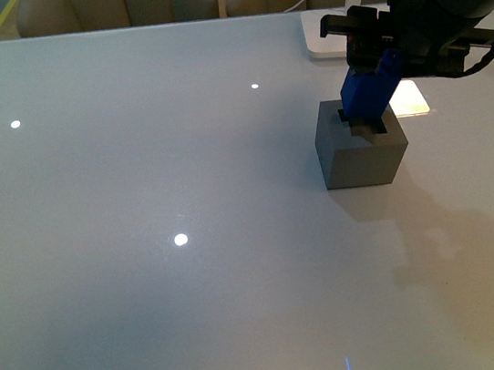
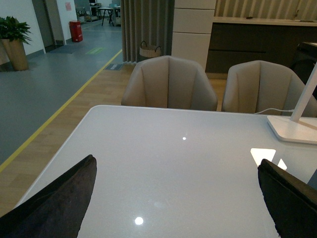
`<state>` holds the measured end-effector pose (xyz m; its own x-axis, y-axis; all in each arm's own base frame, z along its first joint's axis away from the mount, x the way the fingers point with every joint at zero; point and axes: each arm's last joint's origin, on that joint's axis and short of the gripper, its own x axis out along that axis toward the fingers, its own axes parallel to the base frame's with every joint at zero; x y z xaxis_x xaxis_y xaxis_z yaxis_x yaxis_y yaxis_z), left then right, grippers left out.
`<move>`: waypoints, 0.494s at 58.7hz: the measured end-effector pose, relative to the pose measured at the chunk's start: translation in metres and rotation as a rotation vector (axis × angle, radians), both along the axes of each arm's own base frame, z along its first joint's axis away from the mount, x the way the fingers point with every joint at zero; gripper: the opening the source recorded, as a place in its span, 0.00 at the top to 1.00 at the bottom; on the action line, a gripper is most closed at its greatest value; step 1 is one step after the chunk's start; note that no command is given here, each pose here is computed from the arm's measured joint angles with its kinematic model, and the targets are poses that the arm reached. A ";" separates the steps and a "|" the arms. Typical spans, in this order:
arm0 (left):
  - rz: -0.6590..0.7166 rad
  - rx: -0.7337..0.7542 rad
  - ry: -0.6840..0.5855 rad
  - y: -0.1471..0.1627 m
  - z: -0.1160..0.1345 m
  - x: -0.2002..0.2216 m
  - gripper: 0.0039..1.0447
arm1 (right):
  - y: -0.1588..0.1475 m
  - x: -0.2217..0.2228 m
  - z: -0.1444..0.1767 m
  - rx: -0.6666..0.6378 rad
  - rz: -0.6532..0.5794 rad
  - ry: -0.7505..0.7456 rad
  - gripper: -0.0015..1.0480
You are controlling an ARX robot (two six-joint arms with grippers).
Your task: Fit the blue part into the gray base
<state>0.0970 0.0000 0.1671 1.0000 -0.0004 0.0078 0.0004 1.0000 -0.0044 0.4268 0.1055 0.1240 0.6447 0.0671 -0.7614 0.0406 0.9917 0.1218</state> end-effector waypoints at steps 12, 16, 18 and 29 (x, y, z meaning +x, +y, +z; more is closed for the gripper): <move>0.000 0.000 0.000 0.000 0.000 0.000 0.07 | 0.000 0.000 -0.006 -0.004 0.001 0.016 0.57; 0.000 0.000 0.000 0.000 0.000 0.000 0.07 | 0.000 0.000 -0.009 -0.007 0.001 0.023 0.57; 0.000 0.000 0.000 0.000 0.000 0.000 0.07 | 0.000 0.000 -0.010 -0.009 0.003 0.025 0.57; 0.000 0.000 0.000 0.000 0.000 0.000 0.07 | 0.000 -0.001 -0.010 -0.019 0.006 0.055 0.57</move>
<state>0.0970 0.0000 0.1671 1.0000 -0.0004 0.0078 0.0004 1.0000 -0.0040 0.4255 0.1052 0.1137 0.6016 0.0558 -0.7968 0.0408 0.9941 0.1004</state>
